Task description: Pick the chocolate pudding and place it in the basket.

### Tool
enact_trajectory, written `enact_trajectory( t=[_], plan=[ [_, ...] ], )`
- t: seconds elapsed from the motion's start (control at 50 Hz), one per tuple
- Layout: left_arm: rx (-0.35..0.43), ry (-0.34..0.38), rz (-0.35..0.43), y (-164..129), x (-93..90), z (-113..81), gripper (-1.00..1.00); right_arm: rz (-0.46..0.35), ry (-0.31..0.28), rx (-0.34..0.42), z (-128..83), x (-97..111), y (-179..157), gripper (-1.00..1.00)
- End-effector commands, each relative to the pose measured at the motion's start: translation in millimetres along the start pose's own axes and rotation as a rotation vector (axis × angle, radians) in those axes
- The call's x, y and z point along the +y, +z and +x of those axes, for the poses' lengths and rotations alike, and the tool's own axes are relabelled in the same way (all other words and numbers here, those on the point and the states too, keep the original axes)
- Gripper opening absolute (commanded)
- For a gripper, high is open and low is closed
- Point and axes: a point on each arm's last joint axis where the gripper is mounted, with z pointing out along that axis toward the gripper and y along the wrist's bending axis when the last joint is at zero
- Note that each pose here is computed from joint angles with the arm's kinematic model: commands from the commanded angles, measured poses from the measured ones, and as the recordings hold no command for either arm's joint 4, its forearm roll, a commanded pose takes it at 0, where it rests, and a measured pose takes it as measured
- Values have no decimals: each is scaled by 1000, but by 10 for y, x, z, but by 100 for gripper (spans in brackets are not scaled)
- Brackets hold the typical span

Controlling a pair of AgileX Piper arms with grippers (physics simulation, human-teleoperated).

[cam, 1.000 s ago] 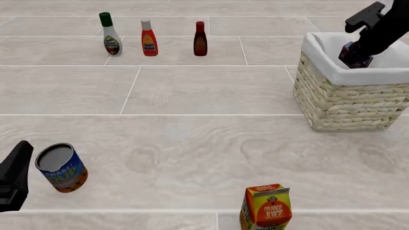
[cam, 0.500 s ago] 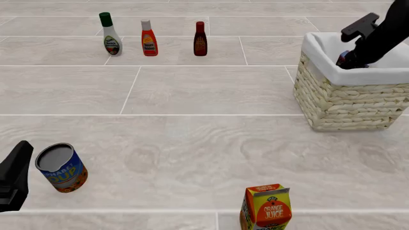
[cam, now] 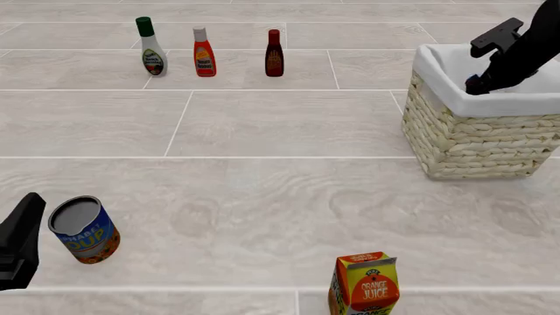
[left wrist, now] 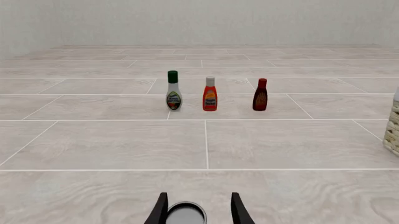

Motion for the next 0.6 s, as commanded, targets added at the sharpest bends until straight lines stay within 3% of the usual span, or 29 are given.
enact_trajectory(
  t=[0.02,0.38,0.6],
  plan=[
    [-1,1,-1,-6,1,8,100,11,10,-4,24,-41,-20,100],
    [0,0,-1,-5,1,8,100,23,11,-21,-21,-59,-119,100],
    [0,0,-1,-5,1,8,100,37,8,-50,-86,-32,-377,100]
  ],
)
